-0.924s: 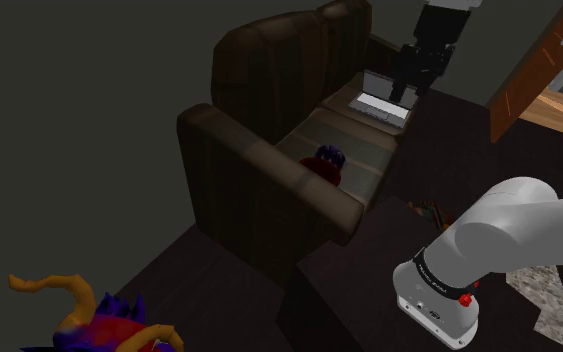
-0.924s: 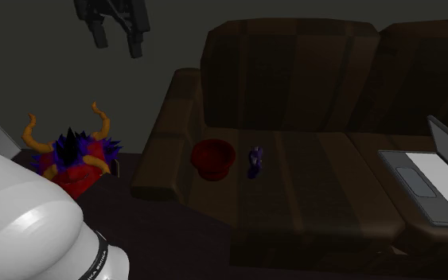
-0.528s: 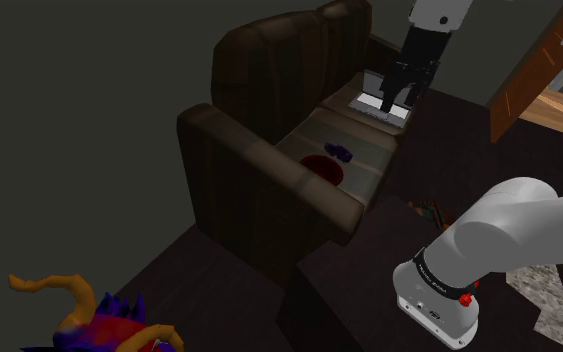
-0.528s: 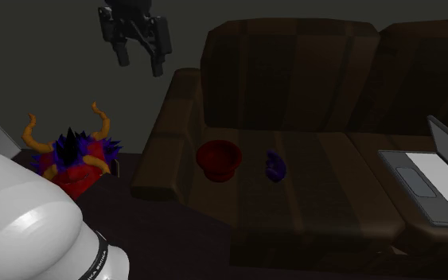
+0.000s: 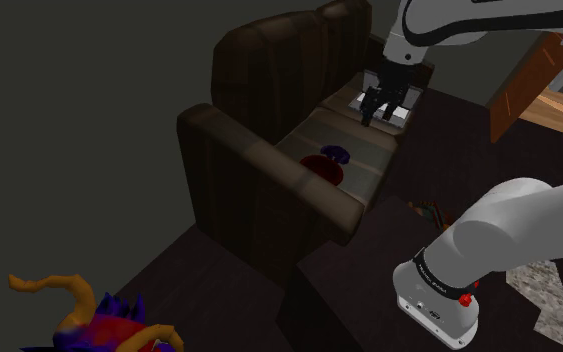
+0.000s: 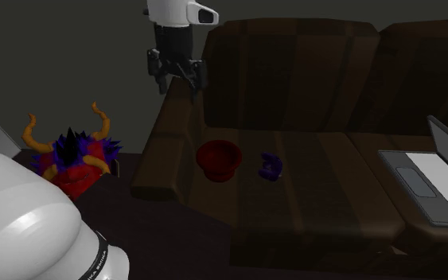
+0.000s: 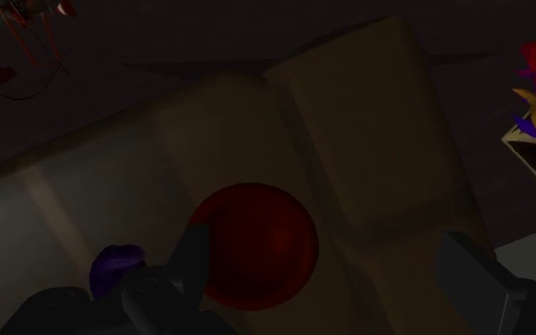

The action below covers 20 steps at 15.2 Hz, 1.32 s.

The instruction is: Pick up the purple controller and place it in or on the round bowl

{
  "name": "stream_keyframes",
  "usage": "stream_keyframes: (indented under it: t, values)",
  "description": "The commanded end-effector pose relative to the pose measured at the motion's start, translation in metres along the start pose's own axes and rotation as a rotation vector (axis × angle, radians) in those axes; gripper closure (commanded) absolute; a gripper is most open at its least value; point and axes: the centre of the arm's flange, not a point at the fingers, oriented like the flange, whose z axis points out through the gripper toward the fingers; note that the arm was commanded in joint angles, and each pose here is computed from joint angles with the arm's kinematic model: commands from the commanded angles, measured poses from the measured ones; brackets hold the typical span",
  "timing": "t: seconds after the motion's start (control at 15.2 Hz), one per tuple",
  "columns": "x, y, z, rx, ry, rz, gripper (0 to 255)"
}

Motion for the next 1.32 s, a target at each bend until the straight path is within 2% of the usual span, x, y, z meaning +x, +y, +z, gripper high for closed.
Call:
stream_keyframes:
  t: [0.0, 1.25]
  values:
    - [0.015, 0.012, 0.018, -0.001, 0.006, -0.004, 0]
    - [0.158, 0.114, 0.192, -0.006, 0.044, -0.038, 0]
